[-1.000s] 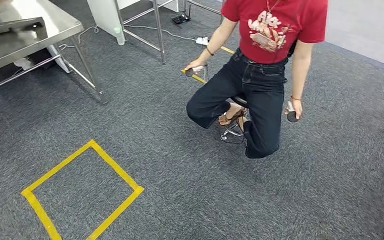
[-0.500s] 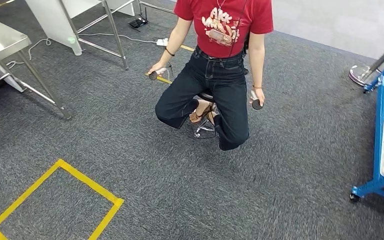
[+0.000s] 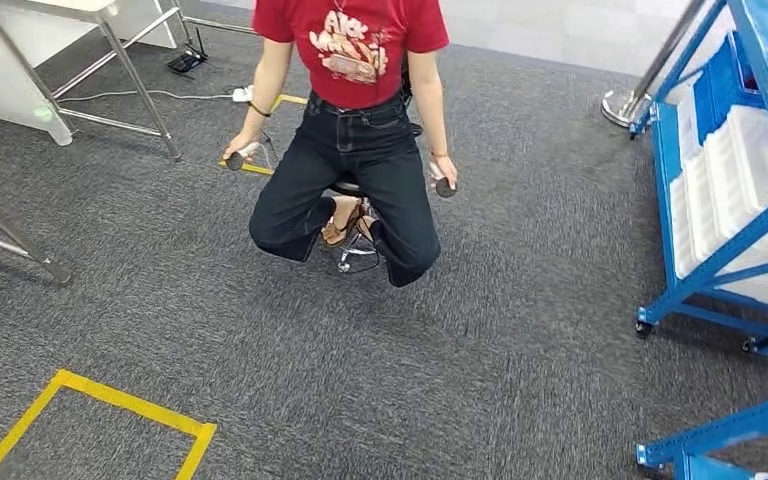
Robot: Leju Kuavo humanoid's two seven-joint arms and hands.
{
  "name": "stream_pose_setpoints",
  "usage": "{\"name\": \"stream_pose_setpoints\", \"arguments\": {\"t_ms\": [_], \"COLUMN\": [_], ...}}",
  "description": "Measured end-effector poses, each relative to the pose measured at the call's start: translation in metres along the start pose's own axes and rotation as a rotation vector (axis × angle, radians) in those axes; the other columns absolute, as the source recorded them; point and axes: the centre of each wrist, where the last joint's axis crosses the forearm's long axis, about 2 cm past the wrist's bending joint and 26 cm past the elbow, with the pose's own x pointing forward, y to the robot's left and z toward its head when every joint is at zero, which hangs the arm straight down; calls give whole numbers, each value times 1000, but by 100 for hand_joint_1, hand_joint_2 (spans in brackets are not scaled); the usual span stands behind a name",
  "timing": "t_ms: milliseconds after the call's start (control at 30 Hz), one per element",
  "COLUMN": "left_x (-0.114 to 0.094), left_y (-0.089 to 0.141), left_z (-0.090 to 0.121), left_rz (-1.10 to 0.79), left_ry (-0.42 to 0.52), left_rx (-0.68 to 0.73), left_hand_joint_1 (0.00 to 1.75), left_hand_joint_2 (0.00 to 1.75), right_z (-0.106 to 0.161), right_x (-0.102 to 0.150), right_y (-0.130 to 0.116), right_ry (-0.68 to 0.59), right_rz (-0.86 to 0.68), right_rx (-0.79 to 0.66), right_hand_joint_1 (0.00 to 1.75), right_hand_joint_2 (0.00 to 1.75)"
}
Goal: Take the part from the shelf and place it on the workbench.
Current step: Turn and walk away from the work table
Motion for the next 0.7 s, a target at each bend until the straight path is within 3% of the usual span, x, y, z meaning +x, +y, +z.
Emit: {"name": "stream_pose_setpoints", "arguments": {"t_ms": [700], "left_x": [-1], "left_y": [1], "left_z": [0], "left_rz": [1], "left_ry": [1], "left_rx": [-6], "left_hand_joint_1": [0], "left_hand_joint_2": [0], "right_z": [1], "right_x": [0], "right_y": [3], "right_ry": [2], "right_rz": [-11], "right_rx": [3], "right_hand_joint_1": [0], "right_hand_joint_2": [0]}}
